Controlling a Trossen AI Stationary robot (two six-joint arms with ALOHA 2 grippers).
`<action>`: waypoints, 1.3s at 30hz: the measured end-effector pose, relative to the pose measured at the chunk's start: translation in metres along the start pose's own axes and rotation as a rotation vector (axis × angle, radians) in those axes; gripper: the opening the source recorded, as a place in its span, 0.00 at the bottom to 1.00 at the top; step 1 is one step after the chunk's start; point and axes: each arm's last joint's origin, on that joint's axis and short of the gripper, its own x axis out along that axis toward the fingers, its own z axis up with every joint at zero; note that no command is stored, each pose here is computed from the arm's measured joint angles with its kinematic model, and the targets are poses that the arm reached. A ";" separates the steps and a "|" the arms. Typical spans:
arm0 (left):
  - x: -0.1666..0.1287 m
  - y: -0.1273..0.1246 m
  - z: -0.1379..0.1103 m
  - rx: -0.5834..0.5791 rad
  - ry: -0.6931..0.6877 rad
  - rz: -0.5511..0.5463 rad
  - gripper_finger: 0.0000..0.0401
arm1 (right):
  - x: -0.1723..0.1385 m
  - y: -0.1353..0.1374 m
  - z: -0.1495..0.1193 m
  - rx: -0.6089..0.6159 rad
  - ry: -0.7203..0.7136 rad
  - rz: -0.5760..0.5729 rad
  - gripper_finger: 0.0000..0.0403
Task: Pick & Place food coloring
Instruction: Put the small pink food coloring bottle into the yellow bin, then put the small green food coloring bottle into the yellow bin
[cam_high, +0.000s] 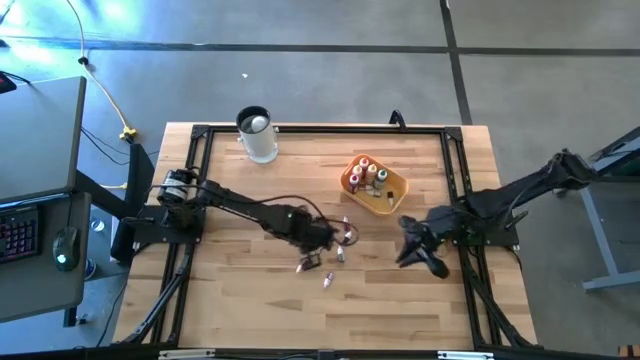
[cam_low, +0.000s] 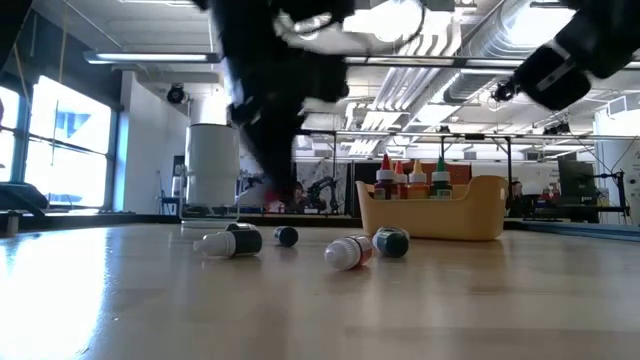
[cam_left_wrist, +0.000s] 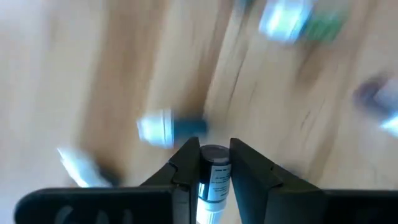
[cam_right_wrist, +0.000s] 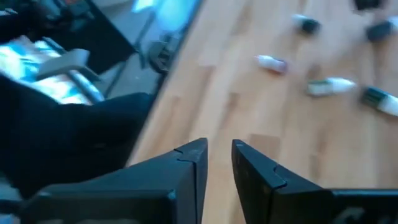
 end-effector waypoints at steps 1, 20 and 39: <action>-0.007 -0.001 0.008 0.023 -0.042 0.016 0.16 | -0.003 0.005 0.000 -0.011 -0.013 0.014 0.16; 0.007 0.059 0.136 -0.003 -0.862 0.150 0.17 | -0.034 0.030 -0.014 -0.099 -0.048 0.064 0.14; -0.020 0.042 0.131 0.014 -0.885 0.173 0.41 | -0.028 0.023 -0.011 -0.349 -0.095 -0.174 0.14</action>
